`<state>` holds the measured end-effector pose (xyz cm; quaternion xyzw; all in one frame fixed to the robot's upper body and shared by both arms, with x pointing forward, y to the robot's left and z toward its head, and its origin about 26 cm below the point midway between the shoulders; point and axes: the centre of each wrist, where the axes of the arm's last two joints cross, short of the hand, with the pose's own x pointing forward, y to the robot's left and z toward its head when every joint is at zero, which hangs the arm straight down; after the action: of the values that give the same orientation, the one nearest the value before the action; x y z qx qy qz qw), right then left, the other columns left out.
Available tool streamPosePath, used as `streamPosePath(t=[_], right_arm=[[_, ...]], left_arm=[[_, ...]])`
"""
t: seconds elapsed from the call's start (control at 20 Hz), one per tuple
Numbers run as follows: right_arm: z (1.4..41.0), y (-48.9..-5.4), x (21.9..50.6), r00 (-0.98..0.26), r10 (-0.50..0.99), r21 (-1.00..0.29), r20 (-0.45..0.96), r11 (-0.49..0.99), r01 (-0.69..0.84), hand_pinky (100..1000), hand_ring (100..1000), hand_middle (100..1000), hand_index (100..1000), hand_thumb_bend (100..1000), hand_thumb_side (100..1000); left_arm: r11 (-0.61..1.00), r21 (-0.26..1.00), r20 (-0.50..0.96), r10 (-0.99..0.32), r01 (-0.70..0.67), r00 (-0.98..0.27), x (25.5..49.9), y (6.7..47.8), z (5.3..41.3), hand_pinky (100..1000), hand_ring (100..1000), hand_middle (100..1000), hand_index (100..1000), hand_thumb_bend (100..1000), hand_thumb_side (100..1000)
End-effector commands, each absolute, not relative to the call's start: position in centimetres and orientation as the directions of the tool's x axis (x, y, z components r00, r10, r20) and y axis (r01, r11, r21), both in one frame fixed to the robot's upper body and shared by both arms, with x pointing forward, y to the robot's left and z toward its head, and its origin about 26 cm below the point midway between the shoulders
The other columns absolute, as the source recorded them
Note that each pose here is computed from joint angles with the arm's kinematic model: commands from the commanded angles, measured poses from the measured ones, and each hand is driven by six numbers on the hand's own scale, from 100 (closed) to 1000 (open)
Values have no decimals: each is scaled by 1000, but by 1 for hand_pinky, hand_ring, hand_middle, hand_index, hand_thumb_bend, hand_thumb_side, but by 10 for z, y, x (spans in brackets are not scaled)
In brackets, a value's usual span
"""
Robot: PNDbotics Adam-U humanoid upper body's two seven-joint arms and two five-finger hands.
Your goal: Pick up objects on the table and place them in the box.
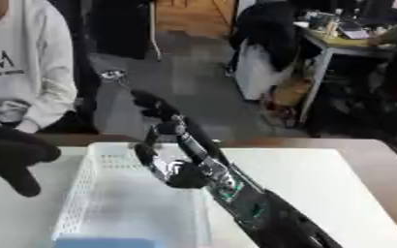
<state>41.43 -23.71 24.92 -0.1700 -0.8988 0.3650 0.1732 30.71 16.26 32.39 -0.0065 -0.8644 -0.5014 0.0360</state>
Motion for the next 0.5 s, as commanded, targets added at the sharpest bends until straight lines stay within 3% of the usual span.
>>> streamPosePath(t=[0.05,0.5], right_arm=[[261,-245,414,-875,460,-717,149,660,225,883,962,1000,419,237,737],[263,-257,409,-869,471,-685,153,684,250,839,938,1000,477,232,725]], left_arm=[[495,869,38,-34,16,-999,303,165,330,604,567,795,911,741,1000],[496,868,41,-52,9,-998,304,171,327,600,567,794,908,742,1000]])
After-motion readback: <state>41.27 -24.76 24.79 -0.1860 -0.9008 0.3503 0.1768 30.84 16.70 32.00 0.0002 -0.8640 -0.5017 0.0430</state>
